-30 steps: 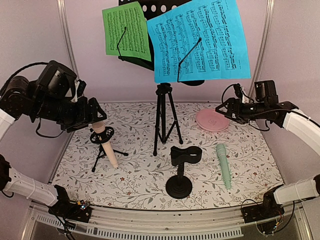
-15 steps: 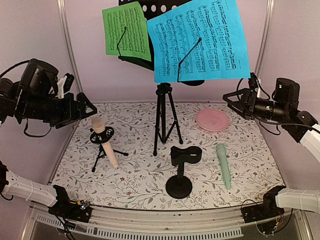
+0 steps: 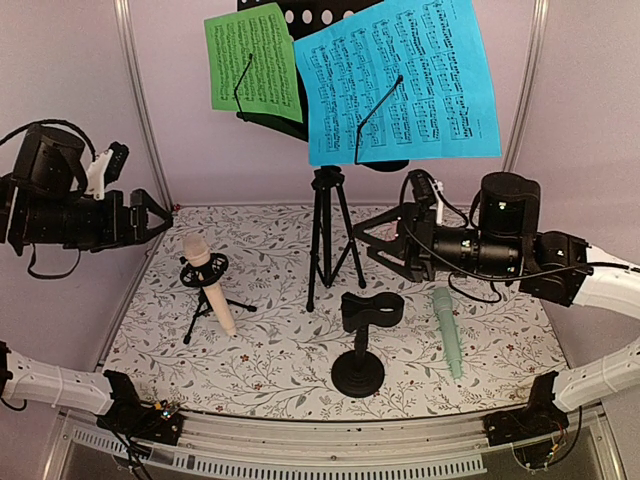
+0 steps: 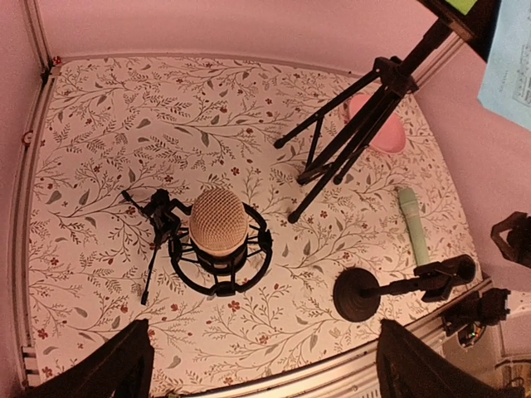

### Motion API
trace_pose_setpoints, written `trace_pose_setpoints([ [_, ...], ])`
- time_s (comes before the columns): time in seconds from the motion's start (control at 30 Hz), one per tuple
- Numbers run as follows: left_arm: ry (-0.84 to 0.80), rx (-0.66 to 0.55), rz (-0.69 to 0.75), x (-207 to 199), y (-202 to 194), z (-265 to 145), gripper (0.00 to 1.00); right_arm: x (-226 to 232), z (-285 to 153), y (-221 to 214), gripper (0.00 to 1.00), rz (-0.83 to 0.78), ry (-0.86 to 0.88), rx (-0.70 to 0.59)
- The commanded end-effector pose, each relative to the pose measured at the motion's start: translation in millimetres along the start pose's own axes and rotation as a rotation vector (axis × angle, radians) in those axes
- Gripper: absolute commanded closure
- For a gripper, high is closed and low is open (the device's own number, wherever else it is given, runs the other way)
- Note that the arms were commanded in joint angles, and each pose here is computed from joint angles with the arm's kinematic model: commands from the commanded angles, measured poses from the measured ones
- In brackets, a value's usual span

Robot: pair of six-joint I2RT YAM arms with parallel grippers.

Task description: Pack up the instrument practice props

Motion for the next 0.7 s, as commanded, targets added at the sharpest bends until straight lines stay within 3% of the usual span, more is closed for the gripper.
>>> trace_pose_setpoints([
  [0.0, -0.004, 0.035, 0.05, -0.1, -3.1, 6.7, 0.07, 25.1, 28.6, -11.0, 0.17, 0.037, 0.055, -0.036],
  [0.37, -0.025, 0.018, 0.017, 0.8, -9.5, 14.8, 0.07, 9.3, 113.4, -58.8, 0.18, 0.042, 0.04, 0.118],
  [0.67, 0.035, 0.028, 0.025, -0.2, -2.5, 31.5, 0.08, 6.4, 132.8, -47.8, 0.17, -0.161, 0.036, -0.055],
])
Point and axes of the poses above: each gripper's point midway between its finger pads, its own z axis out along the fingers, its own x axis along the line the jaws close on, y = z × x, the point moved 10 cm from there along -z, back along the fingers, and after that the axes turned 7 degrees about z, right-handed, at the moved point
